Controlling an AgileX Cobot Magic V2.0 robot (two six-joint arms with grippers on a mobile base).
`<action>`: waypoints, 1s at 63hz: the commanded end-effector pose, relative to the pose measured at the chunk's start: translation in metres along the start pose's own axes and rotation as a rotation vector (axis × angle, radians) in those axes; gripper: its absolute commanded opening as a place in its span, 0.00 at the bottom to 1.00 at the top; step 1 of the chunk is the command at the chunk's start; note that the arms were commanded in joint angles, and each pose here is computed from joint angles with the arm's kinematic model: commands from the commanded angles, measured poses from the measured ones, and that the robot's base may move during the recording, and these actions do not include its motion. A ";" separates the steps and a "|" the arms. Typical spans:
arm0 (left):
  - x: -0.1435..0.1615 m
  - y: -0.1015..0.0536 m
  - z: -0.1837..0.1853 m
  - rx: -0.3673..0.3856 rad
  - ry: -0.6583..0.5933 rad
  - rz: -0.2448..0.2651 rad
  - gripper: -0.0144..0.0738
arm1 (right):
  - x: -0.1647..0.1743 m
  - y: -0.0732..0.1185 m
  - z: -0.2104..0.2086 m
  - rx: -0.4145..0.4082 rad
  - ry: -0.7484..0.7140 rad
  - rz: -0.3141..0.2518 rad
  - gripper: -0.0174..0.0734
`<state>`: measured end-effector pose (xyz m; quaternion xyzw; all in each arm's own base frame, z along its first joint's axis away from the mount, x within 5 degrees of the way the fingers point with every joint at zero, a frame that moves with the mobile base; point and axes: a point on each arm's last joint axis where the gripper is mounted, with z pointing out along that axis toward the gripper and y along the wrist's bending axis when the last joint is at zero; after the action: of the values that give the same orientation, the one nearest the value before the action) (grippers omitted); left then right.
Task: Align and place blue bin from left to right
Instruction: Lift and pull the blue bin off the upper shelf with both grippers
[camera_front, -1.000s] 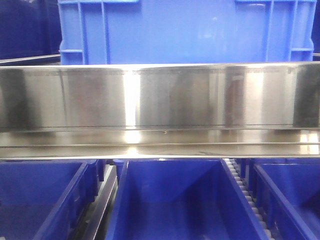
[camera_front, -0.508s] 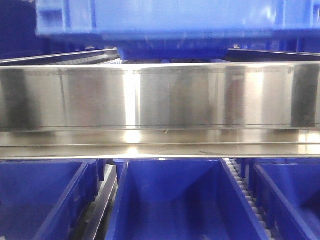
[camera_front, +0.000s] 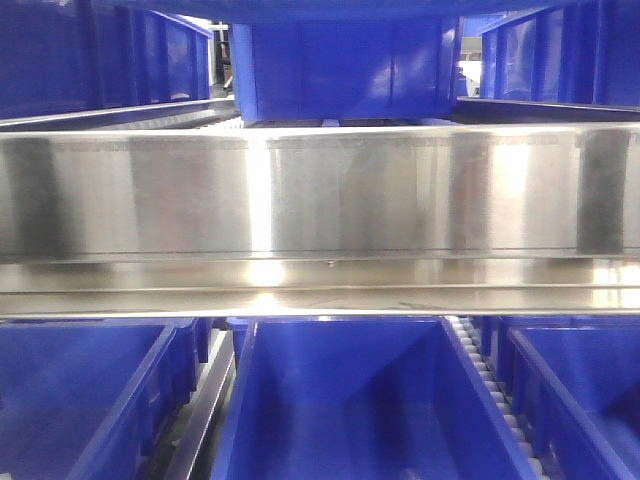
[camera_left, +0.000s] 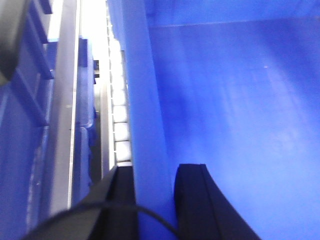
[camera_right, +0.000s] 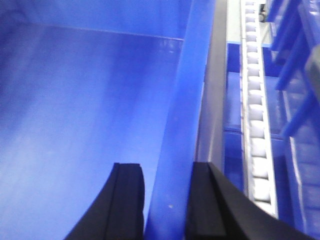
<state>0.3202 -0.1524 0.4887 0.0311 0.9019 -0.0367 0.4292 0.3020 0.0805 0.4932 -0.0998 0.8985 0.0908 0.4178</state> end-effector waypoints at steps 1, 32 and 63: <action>-0.012 0.005 -0.018 -0.002 -0.127 0.010 0.15 | -0.010 0.001 -0.022 0.006 -0.129 -0.043 0.11; -0.013 0.007 -0.019 -0.015 -0.135 0.014 0.15 | -0.011 0.001 -0.022 0.006 -0.138 -0.043 0.11; -0.013 0.007 -0.019 -0.015 -0.135 0.014 0.15 | -0.011 0.001 -0.022 0.006 -0.138 -0.043 0.11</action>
<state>0.3198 -0.1517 0.4892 0.0305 0.9018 -0.0347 0.4297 0.3020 0.0805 0.4932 -0.0989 0.8985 0.0912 0.4179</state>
